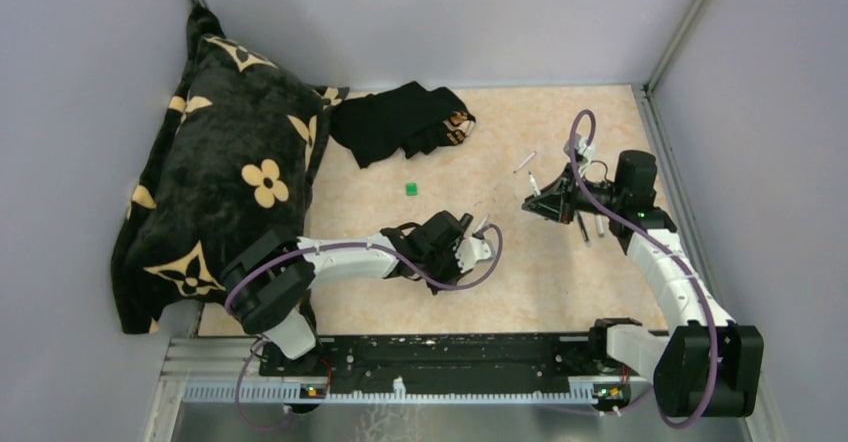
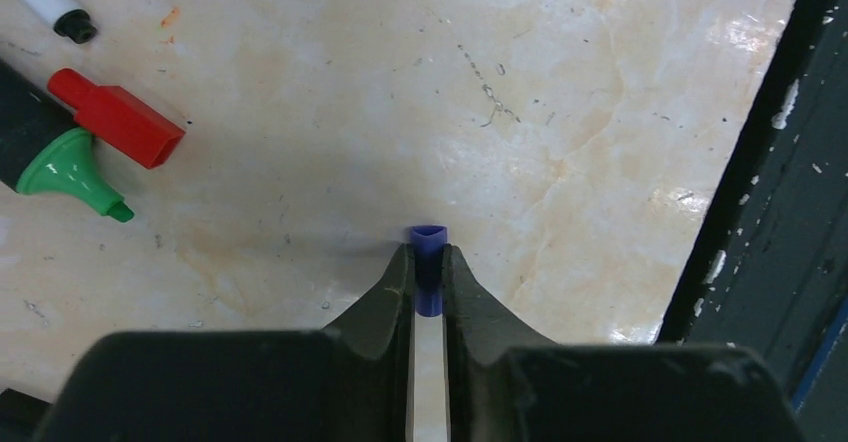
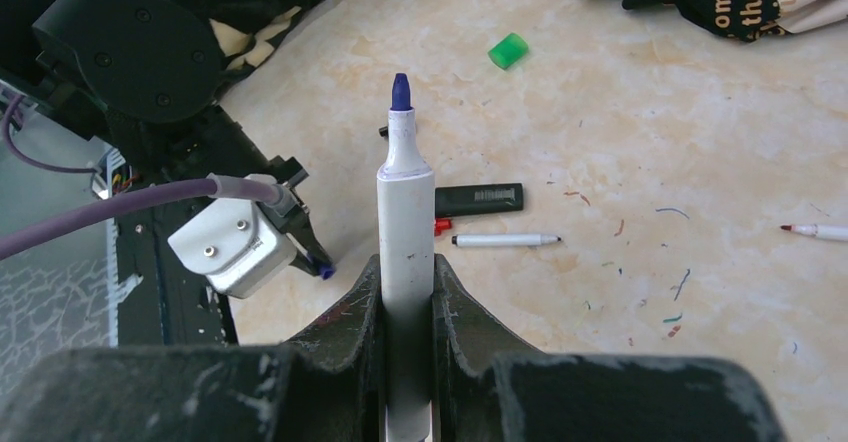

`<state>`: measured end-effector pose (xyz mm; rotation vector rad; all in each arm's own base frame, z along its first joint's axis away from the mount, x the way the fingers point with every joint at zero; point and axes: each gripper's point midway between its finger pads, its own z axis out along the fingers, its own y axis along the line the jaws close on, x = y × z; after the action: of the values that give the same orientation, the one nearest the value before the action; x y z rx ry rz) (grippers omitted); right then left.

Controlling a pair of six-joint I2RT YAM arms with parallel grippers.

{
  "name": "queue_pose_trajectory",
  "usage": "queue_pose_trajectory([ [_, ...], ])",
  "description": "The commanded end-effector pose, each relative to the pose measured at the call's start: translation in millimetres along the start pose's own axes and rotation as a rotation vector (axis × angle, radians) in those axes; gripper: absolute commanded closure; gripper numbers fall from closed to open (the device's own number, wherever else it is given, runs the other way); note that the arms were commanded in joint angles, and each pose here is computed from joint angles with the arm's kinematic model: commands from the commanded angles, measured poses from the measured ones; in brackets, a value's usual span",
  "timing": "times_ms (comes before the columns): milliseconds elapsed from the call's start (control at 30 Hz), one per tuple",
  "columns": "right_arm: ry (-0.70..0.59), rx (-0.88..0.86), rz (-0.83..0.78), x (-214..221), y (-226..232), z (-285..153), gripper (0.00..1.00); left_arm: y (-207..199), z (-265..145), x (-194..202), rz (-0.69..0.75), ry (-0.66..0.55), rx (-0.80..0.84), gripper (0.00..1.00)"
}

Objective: Insert the pens into the pen caps
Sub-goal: Insert the pen cap onto the pen.

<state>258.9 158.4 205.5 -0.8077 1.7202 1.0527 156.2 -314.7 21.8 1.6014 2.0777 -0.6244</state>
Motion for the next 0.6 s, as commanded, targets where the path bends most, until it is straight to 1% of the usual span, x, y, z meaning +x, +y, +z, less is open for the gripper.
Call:
queue_pose_trajectory([
  [0, -0.052, 0.009, -0.088, -28.0, -1.8, -7.9, 1.00, 12.9, -1.7, -6.8, 0.017, 0.019, -0.071, 0.79],
  [67, -0.052, 0.010, -0.087, -27.8, -2.3, -7.7, 1.00, 17.4, -5.7, -9.1, 0.010, 0.011, -0.102, 0.66],
  [100, -0.051, 0.009, -0.086, -27.7, -2.2, -7.7, 1.00, 19.8, -8.6, -11.5, 0.009, 0.002, -0.120, 0.61],
  [167, -0.052, 0.008, -0.086, -27.7, -2.1, -7.7, 1.00, 22.0, -16.2, -19.5, 0.008, -0.026, -0.141, 0.56],
  [233, -0.052, 0.006, -0.087, -27.8, -1.4, -7.6, 1.00, 21.1, -24.3, -28.0, 0.000, -0.061, -0.149, 0.55],
  [333, -0.052, 0.006, -0.087, -28.0, -1.3, -7.9, 1.00, 19.0, -37.5, -39.2, -0.039, -0.114, -0.162, 0.58],
  [467, -0.055, 0.005, -0.088, -28.6, -1.0, -8.6, 1.00, 9.1, -61.7, -53.3, -0.140, -0.210, -0.159, 0.69],
  [567, -0.056, 0.001, -0.087, -28.9, -0.4, -8.3, 1.00, -4.2, -76.4, -60.3, -0.256, -0.294, -0.120, 0.81],
])
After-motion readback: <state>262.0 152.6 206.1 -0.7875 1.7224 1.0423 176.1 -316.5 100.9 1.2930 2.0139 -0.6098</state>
